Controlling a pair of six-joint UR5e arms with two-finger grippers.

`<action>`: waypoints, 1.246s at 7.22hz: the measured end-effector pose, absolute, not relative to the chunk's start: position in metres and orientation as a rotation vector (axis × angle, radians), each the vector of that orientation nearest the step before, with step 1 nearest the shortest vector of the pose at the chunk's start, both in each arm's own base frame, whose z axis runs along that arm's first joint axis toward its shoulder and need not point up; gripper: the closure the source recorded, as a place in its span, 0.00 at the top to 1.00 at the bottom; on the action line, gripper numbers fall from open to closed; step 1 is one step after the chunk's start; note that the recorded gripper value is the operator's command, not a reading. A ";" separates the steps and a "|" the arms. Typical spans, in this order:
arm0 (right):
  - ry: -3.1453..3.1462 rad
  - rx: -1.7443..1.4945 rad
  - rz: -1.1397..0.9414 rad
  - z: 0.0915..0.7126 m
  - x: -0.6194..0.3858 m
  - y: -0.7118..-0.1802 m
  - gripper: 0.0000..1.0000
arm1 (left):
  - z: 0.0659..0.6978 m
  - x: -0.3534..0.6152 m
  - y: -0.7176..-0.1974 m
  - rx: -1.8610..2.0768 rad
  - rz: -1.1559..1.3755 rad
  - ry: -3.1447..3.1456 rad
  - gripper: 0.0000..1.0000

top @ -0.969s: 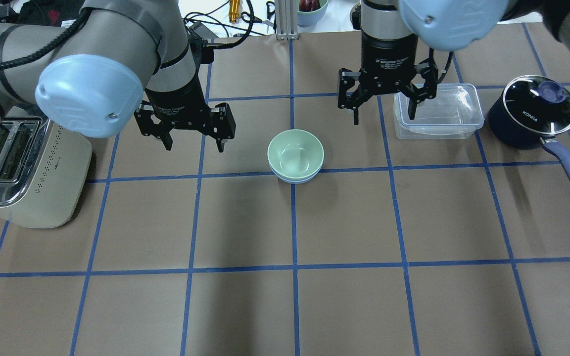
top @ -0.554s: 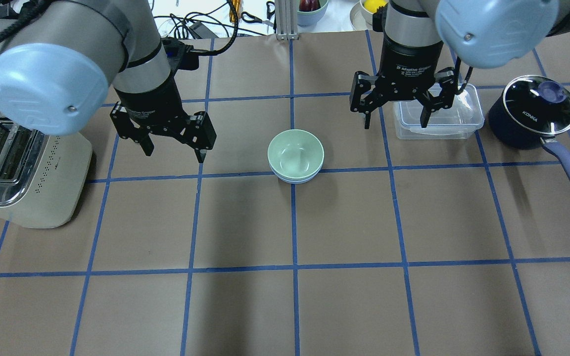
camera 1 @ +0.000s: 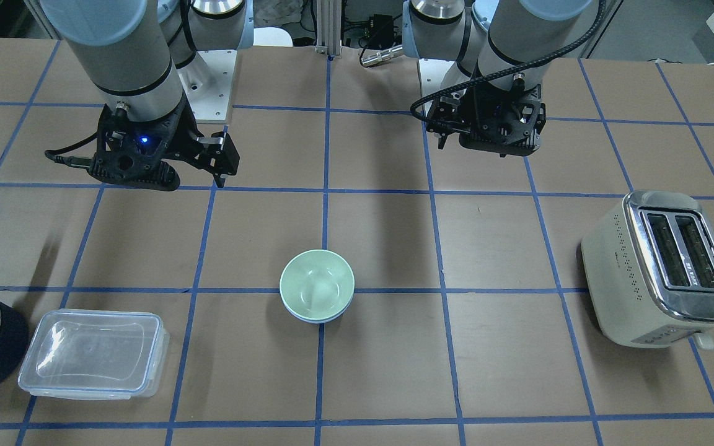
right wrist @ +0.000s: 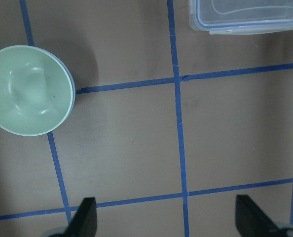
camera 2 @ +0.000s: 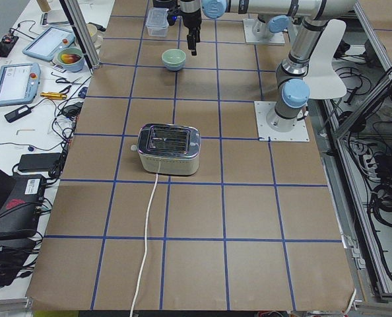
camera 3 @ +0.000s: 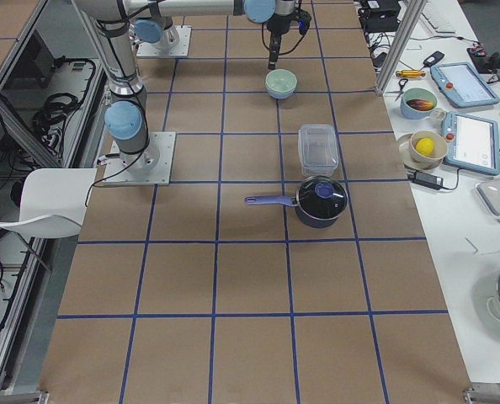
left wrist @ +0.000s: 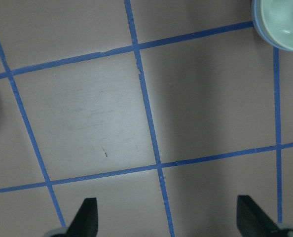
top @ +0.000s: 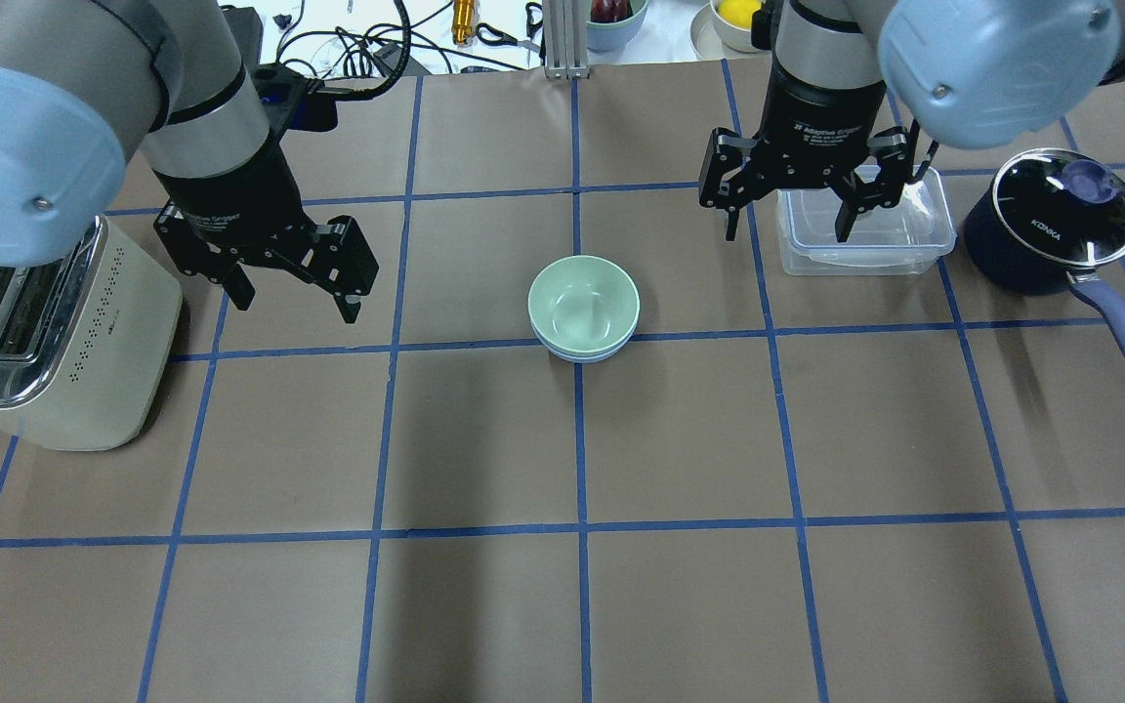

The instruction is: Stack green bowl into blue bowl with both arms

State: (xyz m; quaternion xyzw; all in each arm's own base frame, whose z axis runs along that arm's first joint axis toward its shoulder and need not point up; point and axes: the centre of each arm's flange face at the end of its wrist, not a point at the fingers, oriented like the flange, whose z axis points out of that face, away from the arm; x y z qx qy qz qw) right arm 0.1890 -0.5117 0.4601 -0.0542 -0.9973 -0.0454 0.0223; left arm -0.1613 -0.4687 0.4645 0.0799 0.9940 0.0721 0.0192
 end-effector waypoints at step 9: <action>-3.081 -0.199 -0.170 0.505 0.173 -0.446 1.00 | 0.465 -0.161 -0.475 0.167 0.163 3.116 1.00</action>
